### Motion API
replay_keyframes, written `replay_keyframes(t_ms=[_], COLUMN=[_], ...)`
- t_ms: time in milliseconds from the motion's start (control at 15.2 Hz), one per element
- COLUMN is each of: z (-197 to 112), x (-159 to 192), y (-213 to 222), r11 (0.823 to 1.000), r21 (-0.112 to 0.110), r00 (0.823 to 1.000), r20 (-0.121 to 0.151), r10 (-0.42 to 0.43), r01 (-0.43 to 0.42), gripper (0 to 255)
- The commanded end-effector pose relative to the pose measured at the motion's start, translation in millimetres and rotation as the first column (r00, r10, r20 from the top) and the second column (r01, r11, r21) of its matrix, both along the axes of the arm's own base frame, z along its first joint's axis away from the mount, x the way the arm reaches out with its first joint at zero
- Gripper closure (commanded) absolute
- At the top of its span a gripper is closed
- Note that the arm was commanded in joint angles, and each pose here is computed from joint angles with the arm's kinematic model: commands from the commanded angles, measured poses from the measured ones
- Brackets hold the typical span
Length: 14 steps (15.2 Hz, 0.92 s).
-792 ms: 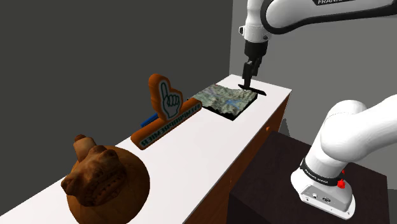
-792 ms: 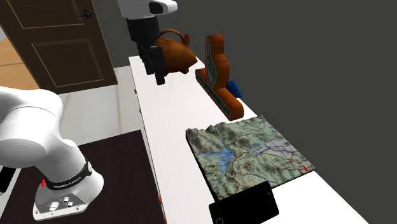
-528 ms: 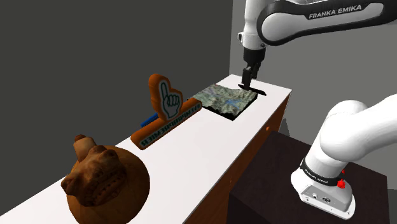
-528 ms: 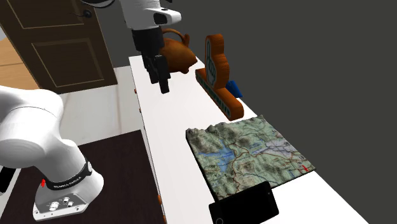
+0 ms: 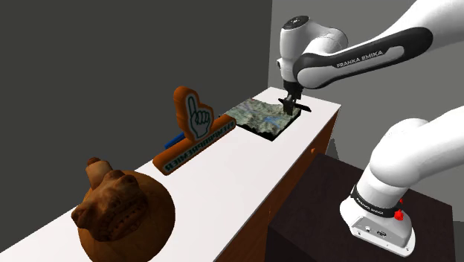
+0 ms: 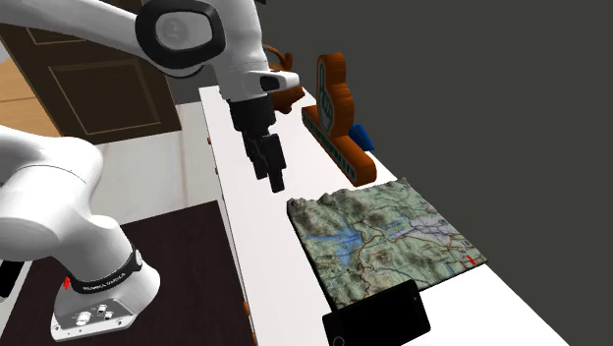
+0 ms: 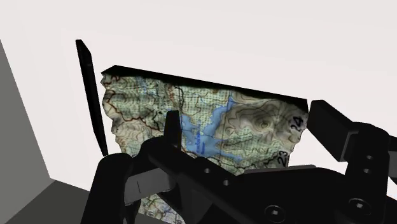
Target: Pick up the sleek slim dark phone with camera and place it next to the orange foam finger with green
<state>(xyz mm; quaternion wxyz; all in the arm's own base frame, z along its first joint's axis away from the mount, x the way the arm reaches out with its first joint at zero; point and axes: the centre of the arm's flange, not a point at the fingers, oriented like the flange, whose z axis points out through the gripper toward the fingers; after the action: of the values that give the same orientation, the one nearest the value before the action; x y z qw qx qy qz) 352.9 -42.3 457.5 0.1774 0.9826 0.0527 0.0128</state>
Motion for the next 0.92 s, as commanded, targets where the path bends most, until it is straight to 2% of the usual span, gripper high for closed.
replay_keyframes(t_ms=[0,396,594,858], z=[-20.1,-73.8,-97.8,-126.6], x=[5.0,19.2,26.0,34.6], y=[-11.7,-55.5,-80.6,-117.0], r11=[0.998,0.977,0.956,0.919], r21=[-0.055,-0.213,-0.29,-0.389], r00=[1.0,1.0,0.999,0.998], r20=[0.003,0.011,0.017,0.025], r10=[-0.005,-0.029,-0.04,-0.054], r01=[0.005,0.03,0.043,0.06], gripper=[0,0,0,0])
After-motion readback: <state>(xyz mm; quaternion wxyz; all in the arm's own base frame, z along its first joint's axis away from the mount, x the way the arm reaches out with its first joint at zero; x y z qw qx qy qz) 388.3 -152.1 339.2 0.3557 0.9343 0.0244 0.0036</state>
